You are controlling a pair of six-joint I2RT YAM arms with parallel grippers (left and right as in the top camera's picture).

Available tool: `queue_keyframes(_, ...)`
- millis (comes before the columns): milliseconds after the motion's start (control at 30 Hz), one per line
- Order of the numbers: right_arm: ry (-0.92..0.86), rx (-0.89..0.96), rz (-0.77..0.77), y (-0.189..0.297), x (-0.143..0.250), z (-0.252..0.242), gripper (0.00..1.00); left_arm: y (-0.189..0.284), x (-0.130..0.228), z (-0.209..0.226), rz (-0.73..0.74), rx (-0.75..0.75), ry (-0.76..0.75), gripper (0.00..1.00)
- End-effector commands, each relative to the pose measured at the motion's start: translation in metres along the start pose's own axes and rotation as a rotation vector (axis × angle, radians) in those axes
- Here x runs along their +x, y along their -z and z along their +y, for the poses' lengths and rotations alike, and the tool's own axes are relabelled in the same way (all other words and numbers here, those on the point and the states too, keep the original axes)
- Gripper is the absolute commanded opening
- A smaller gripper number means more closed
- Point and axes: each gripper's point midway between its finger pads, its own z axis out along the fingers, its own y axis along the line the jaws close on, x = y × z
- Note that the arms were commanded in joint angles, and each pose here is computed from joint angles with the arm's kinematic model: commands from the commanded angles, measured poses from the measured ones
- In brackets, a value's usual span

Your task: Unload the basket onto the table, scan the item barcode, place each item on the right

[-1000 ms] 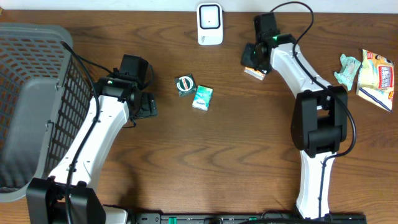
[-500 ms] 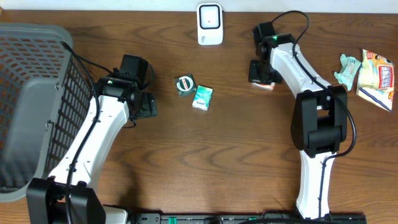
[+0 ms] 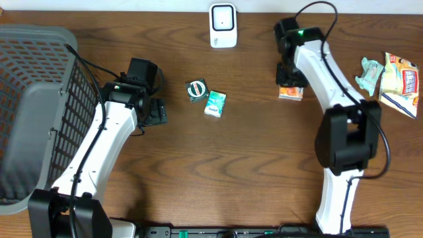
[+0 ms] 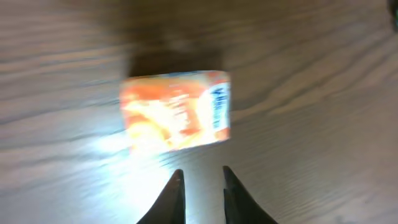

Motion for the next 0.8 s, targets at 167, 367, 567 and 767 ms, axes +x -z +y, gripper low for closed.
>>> queue_keyframes(167,0.074,-0.324,-0.021,0.008,-0.005,0.063,0.08,0.004,-0.002,0.004,-0.013,-0.005,0.013,0.97)
queue_keyframes(367,0.073,-0.292,0.006,-0.032,0.003,0.068,0.04,0.004,-0.002,0.004,-0.013,-0.005,0.013,0.98)
queue_keyframes(567,0.021,-0.168,0.092,-0.064,0.031,0.041,0.01,0.004,-0.002,0.004,-0.013,-0.005,0.013,0.98)
queue_keyframes(767,0.014,0.006,0.171,-0.064,0.047,-0.008,0.01,0.004,-0.002,0.004,-0.013,-0.005,0.013,0.98)
